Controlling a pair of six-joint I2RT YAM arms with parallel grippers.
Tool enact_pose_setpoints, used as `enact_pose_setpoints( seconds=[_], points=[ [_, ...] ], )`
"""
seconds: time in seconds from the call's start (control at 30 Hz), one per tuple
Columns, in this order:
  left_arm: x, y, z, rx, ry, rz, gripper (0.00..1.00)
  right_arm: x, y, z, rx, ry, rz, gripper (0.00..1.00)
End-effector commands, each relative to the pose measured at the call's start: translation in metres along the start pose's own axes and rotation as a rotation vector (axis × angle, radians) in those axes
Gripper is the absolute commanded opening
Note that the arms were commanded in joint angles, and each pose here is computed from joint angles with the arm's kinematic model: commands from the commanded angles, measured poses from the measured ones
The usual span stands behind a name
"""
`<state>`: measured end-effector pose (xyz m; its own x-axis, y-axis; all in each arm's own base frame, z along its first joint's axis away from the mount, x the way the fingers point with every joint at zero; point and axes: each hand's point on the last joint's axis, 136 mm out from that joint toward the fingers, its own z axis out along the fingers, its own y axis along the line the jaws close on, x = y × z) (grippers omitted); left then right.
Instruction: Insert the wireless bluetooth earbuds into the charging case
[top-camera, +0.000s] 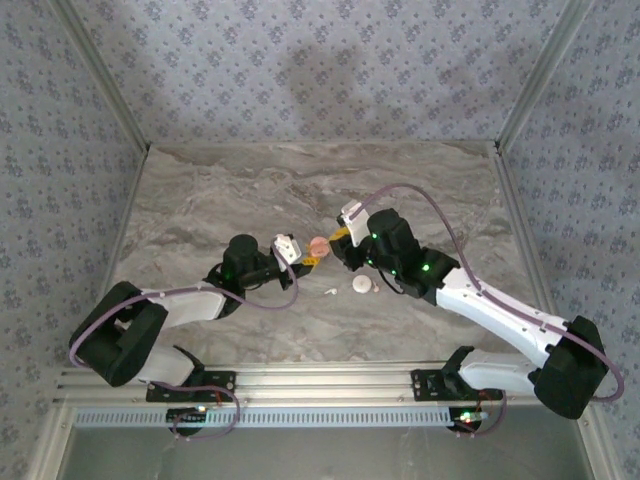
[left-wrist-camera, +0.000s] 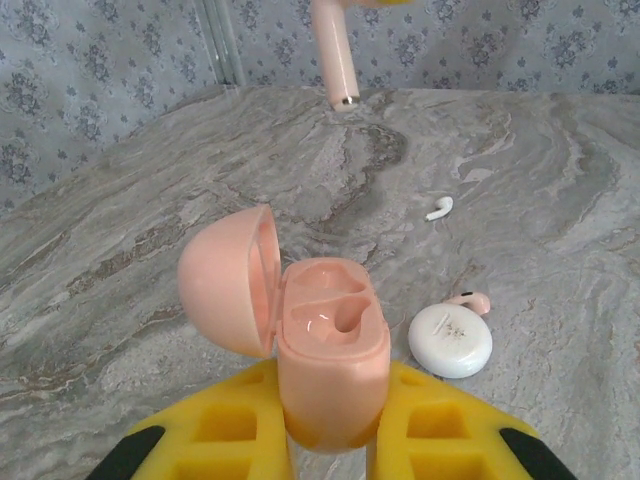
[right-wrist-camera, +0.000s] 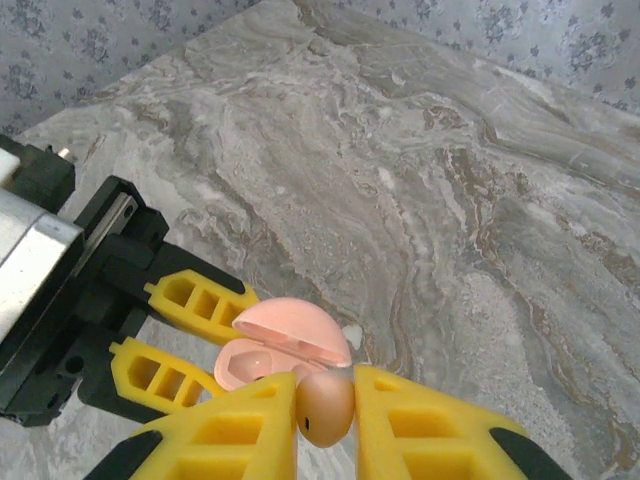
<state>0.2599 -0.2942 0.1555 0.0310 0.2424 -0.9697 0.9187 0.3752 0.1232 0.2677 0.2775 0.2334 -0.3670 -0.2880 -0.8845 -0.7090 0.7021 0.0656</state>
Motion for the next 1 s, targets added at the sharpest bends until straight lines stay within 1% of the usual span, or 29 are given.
enact_pose_setpoints(
  seconds=[0.0,0.17,0.37,0.6,0.97],
  points=[
    [-0.016,-0.005,0.001,0.031,-0.042,0.071,0.12,0.003,0.008,-0.009,-0.049,0.033,-0.045,0.2],
    [-0.016,-0.008,0.0,0.047,-0.044,0.094,0.12,0.008,0.015,-0.01,-0.085,0.058,-0.095,0.2],
    [-0.02,-0.013,-0.001,0.068,-0.059,0.116,0.12,0.005,0.024,-0.009,-0.105,0.043,-0.159,0.2],
    [-0.023,-0.017,-0.002,0.088,-0.068,0.132,0.12,0.003,0.028,-0.005,-0.126,0.041,-0.176,0.2],
    [-0.029,-0.018,-0.005,0.083,-0.077,0.153,0.12,-0.001,0.03,0.001,-0.137,0.032,-0.181,0.2]
  ],
)
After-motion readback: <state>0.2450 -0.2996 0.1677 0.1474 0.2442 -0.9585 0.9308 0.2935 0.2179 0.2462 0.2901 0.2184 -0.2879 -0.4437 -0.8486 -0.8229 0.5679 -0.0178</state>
